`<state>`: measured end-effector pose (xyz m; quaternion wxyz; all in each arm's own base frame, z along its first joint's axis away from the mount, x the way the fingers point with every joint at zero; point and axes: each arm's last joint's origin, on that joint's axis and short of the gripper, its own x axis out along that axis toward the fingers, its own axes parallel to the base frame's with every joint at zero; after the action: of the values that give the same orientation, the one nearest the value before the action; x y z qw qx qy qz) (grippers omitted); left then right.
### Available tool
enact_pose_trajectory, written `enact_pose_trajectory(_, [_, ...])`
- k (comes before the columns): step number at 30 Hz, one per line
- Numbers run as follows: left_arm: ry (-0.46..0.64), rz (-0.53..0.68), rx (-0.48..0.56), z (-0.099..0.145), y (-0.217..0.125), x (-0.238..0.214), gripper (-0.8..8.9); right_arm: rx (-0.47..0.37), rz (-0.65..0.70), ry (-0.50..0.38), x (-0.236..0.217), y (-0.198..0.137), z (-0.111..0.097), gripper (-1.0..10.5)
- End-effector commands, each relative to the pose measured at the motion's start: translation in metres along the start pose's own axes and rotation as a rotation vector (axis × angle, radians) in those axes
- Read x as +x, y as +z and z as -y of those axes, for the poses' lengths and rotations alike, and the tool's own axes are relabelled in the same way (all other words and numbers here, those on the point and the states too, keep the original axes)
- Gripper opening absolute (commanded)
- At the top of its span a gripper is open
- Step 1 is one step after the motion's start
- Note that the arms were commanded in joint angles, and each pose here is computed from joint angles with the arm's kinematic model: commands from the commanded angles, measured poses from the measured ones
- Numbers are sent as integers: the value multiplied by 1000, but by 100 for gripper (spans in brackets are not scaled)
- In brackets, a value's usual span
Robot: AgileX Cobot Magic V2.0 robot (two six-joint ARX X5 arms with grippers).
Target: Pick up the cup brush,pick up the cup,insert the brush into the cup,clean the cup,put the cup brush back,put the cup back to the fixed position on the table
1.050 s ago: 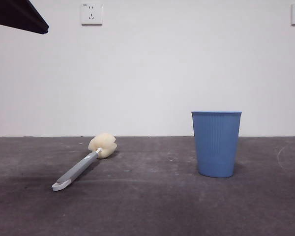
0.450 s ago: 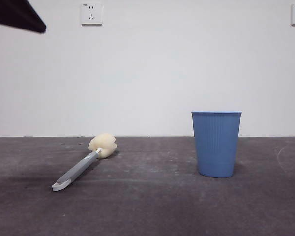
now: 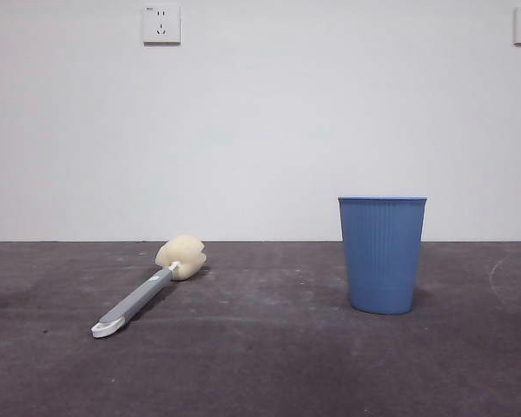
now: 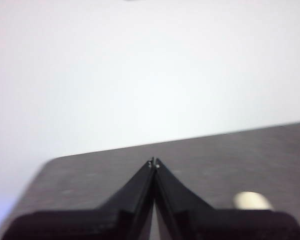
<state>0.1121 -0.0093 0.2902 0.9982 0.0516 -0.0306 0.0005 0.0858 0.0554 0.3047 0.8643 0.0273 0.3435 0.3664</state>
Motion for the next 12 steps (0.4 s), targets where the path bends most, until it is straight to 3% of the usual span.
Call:
enact_pose_trajectory(1, [71, 23, 25, -6, -25, -8, -3, -15, 5, -1, 0, 0, 0, 2])
enact_pose_trajectory(12, [127, -97, -115, -3, -124, -17, -3, -15, 5, -1, 0, 0, 0, 2])
